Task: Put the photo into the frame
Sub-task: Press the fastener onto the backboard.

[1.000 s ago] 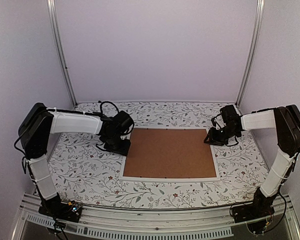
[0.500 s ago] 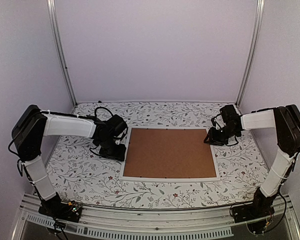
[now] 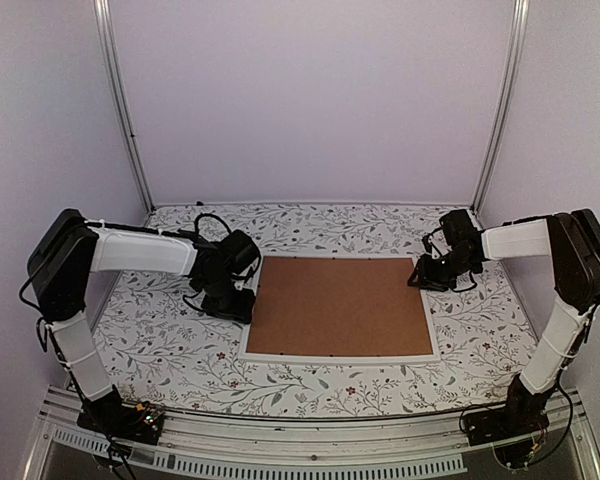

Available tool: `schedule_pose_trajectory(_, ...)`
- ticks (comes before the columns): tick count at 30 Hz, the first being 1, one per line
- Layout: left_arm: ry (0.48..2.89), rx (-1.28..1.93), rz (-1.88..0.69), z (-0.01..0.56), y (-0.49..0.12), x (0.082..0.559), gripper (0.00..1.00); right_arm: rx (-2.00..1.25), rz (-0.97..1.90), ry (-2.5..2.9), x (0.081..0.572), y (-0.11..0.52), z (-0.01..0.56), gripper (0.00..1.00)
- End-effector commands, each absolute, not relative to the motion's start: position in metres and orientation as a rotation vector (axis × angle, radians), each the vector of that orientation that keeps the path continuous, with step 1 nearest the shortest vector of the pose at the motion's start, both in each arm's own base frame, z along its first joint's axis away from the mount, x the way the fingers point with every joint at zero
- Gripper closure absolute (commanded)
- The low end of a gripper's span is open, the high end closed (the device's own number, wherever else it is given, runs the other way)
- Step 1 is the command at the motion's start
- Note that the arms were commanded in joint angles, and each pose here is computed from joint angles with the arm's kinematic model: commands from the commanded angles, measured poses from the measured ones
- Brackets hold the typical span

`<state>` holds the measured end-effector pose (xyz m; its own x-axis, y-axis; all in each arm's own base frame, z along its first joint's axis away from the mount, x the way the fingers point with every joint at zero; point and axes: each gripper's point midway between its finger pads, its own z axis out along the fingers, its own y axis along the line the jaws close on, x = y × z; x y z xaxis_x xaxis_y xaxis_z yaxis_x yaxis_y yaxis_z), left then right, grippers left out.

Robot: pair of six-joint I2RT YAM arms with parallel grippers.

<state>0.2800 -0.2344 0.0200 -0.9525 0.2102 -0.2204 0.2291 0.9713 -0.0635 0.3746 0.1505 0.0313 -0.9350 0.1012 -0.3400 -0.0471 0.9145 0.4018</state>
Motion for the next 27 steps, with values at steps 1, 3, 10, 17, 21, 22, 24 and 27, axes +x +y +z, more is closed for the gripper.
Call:
schedule_pose_trajectory(1,2.953,0.399,-0.058,-0.006,-0.245,0.269,0.46,0.083,0.508,2.966,0.322,0.139,-0.024,0.62)
schedule_pose_trajectory(3,2.953,0.432,-0.009,-0.009,-0.248,0.267,0.46,0.085,0.511,2.966,0.322,0.139,-0.024,0.62)
schedule_pose_trajectory(10,2.965,0.527,0.095,-0.023,-0.260,0.256,0.46,0.087,0.508,2.967,0.322,0.139,-0.024,0.62)
schedule_pose_trajectory(17,2.928,0.562,0.256,-0.024,-0.259,0.257,0.46,0.083,0.509,2.970,0.322,0.139,-0.025,0.62)
schedule_pose_trajectory(21,2.866,0.510,0.186,0.001,-0.263,0.273,0.46,0.085,0.484,2.968,0.322,0.136,-0.022,0.60)
schedule_pose_trajectory(22,2.853,0.495,0.149,0.008,-0.265,0.277,0.46,0.085,0.479,2.963,0.323,0.135,-0.020,0.60)
schedule_pose_trajectory(24,2.829,0.457,0.058,0.020,-0.269,0.286,0.45,0.090,0.468,2.953,0.325,0.131,-0.016,0.59)
schedule_pose_trajectory(27,2.801,0.403,-0.078,0.034,-0.273,0.299,0.45,0.104,0.457,2.926,0.330,0.126,-0.004,0.57)
